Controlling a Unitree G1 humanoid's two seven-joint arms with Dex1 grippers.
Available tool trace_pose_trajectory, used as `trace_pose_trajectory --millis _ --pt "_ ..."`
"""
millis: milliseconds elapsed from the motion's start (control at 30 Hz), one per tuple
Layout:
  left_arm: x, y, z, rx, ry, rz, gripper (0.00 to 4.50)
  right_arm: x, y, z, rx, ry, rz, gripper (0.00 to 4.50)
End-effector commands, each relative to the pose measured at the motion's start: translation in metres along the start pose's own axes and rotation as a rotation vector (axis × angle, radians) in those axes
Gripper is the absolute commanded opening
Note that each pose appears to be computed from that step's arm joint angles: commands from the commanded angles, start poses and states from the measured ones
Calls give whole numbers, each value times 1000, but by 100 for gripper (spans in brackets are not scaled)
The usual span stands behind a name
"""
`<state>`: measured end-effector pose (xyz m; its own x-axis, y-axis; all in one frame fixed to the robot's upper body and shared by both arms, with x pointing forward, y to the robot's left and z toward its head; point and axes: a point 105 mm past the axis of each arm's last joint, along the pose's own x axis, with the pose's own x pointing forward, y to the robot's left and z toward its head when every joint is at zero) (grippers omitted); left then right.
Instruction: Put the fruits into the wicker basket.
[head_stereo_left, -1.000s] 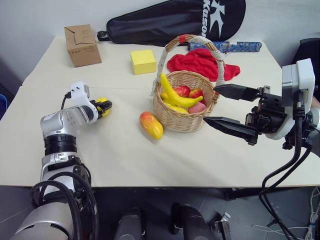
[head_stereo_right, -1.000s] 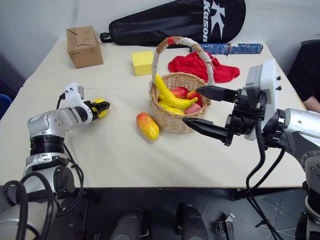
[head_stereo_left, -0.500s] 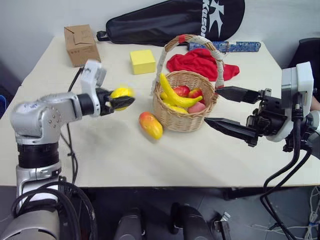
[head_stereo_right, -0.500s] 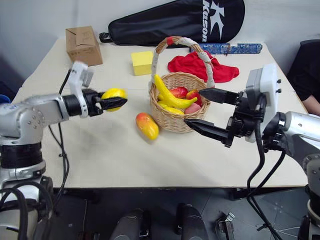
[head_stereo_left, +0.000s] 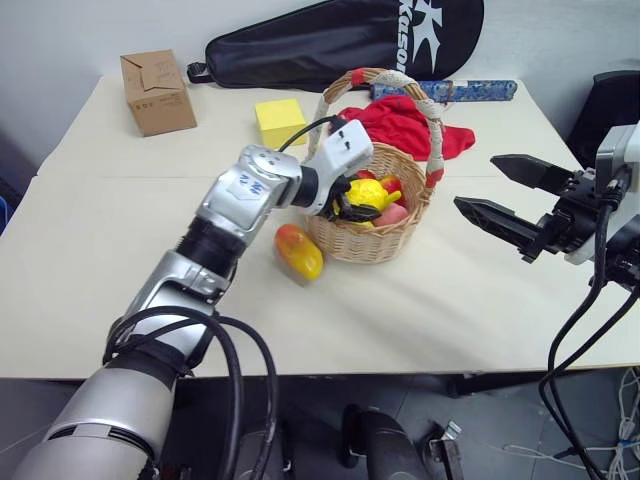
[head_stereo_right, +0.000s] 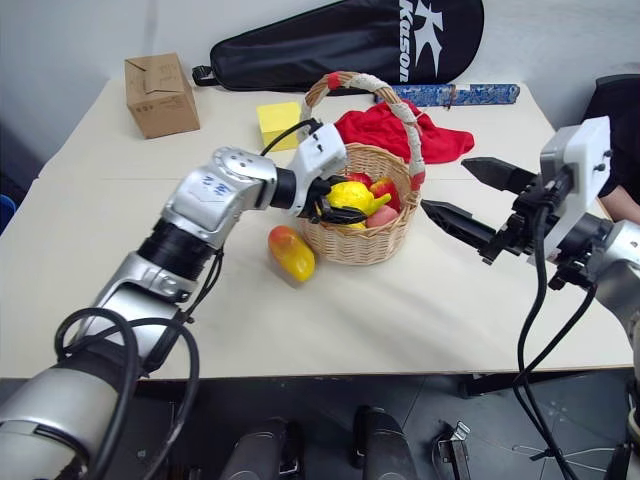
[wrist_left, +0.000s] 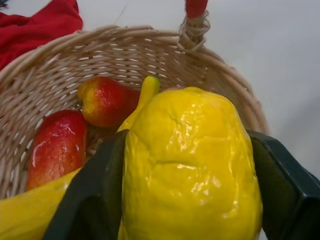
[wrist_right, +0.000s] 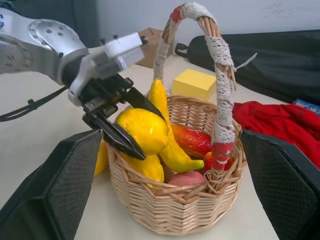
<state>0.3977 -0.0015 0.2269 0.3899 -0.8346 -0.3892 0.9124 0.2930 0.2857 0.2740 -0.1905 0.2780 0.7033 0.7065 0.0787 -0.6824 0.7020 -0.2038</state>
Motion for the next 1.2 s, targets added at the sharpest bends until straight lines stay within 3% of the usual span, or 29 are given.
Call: trace_pose_trajectory --millis 33,200,300,400,500,567,733,1033,1200 --pt "-18 10 27 17 -120 8 449 -5 5 7 -40 -35 -19 450" --pt "-79 9 27 66 -285 -13 449 -4 6 0 -23 -22 -26 450" --pt "-107 -11 4 209 -241 -77 449 -4 5 -3 -13 -5 -23 450" --pt "-114 -17 -19 295 -125 -90 449 -4 5 -7 -11 14 -10 450" --pt "-116 -10 -55 494 77 -88 449 -1 4 -13 -7 31 2 450" --pt "-112 -5 -70 581 145 -91 449 3 5 -14 5 24 12 450" --pt "-89 -5 -77 738 142 -125 449 5 8 -15 4 27 28 450" --pt "-61 1 -88 779 200 -180 449 4 7 -11 9 21 15 450" --pt "-65 3 -101 751 250 -207 337 3 10 -11 8 19 16 450"
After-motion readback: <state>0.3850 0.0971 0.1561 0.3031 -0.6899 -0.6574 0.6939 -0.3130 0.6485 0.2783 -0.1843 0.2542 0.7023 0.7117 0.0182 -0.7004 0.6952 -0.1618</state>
